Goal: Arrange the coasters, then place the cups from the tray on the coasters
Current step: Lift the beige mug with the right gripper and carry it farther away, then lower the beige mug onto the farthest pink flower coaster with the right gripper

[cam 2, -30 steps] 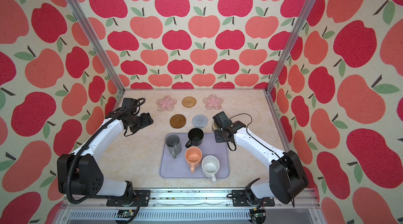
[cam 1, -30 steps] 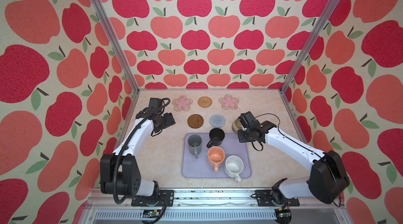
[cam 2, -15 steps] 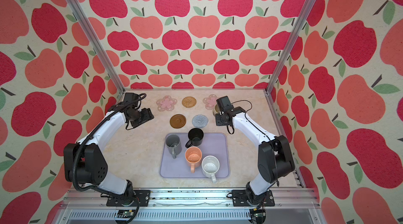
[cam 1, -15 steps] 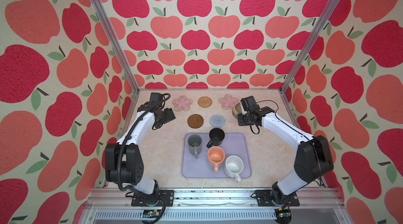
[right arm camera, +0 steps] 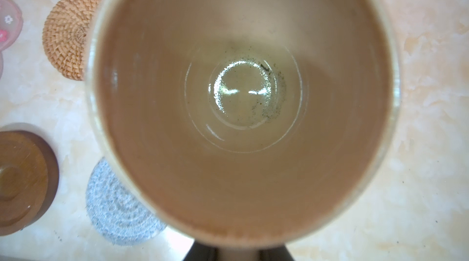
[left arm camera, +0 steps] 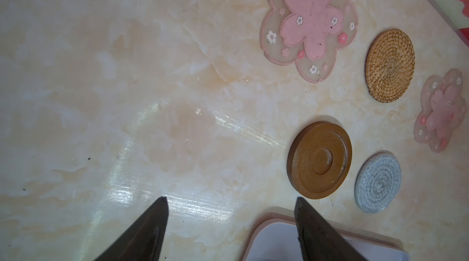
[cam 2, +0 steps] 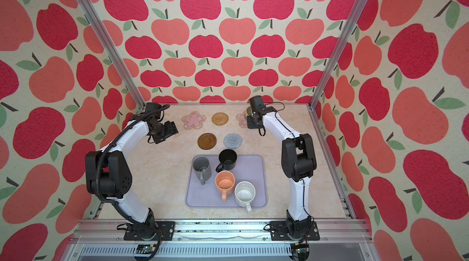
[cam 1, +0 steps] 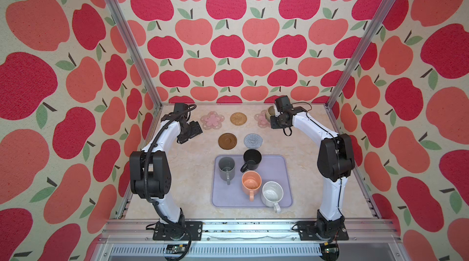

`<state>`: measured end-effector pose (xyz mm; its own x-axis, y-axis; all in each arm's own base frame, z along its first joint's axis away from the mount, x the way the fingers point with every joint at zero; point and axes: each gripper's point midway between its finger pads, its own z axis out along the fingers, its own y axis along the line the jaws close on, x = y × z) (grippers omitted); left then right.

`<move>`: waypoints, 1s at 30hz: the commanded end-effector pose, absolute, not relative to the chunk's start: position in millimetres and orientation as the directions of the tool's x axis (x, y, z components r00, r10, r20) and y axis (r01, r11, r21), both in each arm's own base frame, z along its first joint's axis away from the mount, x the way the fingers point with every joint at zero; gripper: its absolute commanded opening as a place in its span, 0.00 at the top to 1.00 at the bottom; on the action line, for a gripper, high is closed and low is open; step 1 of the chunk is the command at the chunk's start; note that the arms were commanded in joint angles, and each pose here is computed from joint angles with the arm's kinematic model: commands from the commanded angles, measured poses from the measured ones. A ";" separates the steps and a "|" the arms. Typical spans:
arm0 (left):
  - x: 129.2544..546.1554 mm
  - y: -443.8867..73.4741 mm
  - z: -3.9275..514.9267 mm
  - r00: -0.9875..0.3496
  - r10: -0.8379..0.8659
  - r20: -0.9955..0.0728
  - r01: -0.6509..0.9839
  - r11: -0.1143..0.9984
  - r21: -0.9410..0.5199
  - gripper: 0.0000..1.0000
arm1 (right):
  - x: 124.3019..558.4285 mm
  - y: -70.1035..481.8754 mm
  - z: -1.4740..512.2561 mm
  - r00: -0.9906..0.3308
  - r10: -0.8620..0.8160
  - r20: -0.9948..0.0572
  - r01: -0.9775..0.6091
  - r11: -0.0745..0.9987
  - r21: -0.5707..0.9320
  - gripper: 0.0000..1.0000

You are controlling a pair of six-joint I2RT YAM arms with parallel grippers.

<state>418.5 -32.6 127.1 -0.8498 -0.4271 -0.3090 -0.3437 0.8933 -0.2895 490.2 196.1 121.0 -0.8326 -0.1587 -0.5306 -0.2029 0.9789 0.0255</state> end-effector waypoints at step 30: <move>461.6 -27.4 92.7 -0.889 -0.404 -0.216 -0.334 0.894 -0.297 0.20 | 559.0 212.9 104.7 -0.845 -0.204 -0.494 -0.233 0.973 -0.003 1.00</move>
<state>460.2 -28.9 92.3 -0.8819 -0.4121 -0.2290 -0.3409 0.8929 -0.2941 544.4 209.5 82.9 -0.8807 -0.2050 -0.4269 -0.2227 0.9748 -0.0086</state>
